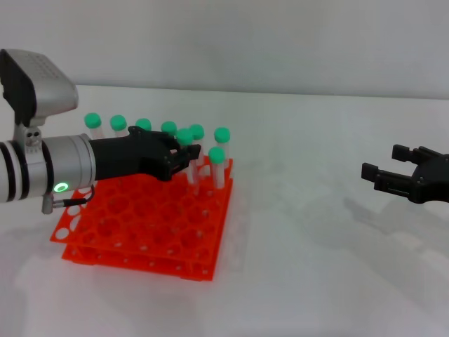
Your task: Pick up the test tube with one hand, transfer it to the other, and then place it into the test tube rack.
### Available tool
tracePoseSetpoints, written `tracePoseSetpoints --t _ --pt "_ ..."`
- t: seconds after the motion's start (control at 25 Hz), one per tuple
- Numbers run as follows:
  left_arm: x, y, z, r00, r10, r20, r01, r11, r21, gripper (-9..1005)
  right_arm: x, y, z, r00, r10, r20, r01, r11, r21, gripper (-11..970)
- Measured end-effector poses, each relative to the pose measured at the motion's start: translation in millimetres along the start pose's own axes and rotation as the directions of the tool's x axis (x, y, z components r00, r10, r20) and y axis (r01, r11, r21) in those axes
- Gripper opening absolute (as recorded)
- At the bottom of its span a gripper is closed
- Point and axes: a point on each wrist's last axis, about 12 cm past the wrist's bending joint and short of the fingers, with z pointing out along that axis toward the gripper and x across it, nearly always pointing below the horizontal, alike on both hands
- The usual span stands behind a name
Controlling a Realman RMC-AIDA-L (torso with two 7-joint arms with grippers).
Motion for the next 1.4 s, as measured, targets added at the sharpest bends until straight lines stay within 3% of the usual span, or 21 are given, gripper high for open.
tracePoseSetpoints --t 0.4,0.84,1.08,1.4 --pt "-4 -4.4 2 1.000 0.021 0.001 -0.021 1.000 0.018 342 1 0.2 0 1.000 -0.001 -0.002 0.001 1.000 -0.001 858" --pt "6 -8.7 -10 1.000 0.003 0.012 -0.004 0.999 0.036 805 1 0.5 0 1.000 -0.001 -0.002 0.001 1.000 -0.005 858" --pt "18 -18.5 -43 0.992 0.036 0.122 -0.042 0.998 0.041 845 -2 -0.2 -3 1.000 -0.012 0.007 0.012 1.000 -0.009 858" --pt "57 -31.5 -92 0.932 0.071 0.356 -0.046 0.996 -0.078 877 7 -9.2 -28 0.993 -0.023 0.117 0.027 0.999 -0.036 858"
